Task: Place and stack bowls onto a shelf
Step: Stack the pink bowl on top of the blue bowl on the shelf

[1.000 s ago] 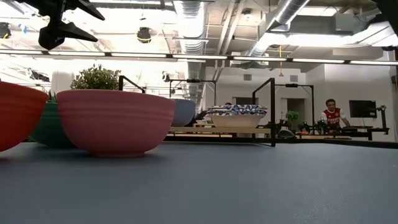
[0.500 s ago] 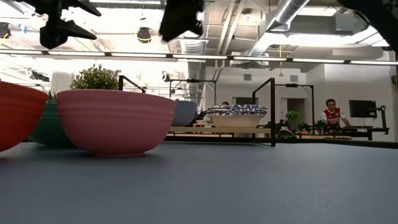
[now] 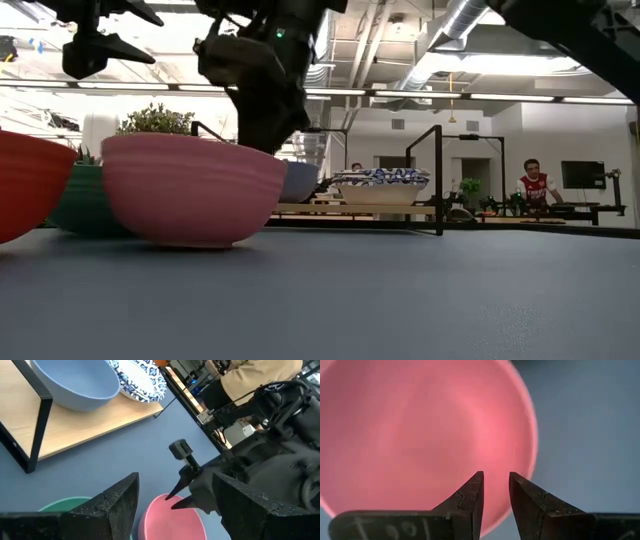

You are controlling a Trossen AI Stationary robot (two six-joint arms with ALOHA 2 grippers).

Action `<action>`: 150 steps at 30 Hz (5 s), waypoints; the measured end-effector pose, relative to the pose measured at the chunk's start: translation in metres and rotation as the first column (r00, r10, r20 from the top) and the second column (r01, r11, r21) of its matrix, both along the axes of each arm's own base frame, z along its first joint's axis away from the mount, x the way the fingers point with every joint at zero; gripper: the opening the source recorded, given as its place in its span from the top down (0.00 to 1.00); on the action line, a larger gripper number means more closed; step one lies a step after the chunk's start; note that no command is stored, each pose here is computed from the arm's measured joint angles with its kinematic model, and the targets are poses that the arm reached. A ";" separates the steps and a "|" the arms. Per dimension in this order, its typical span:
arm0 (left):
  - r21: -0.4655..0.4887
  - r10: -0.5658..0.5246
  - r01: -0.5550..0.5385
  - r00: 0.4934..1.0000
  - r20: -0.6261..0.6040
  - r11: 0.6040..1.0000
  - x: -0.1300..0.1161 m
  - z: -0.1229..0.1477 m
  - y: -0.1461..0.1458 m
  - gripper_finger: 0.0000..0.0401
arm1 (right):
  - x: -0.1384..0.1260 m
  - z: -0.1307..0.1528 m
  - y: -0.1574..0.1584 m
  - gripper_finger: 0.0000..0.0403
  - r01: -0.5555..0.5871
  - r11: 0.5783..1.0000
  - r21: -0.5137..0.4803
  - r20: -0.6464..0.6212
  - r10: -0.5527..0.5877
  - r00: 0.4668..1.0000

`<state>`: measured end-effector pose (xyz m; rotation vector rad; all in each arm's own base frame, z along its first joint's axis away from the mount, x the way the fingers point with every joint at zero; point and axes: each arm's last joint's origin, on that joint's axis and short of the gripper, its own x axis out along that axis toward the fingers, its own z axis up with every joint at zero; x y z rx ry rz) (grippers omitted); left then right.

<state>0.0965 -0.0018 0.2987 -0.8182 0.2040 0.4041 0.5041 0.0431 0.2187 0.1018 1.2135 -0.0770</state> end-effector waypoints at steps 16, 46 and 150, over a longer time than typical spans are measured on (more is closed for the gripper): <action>-0.018 -0.026 0.026 1.000 -0.002 1.000 0.000 0.000 -0.001 0.41 | 0.006 0.025 -0.006 0.71 0.074 0.997 -0.028 0.167 -0.068 0.984; 0.015 -0.028 0.029 0.999 -0.037 0.999 -0.001 -0.003 0.000 0.41 | 0.012 -0.016 -0.026 0.71 0.094 0.996 -0.006 0.070 -0.093 0.993; 0.030 0.218 -0.217 0.976 -0.006 0.976 -0.004 -0.003 0.006 0.41 | -0.078 0.093 -0.303 0.57 0.513 0.847 0.136 0.395 -0.521 0.756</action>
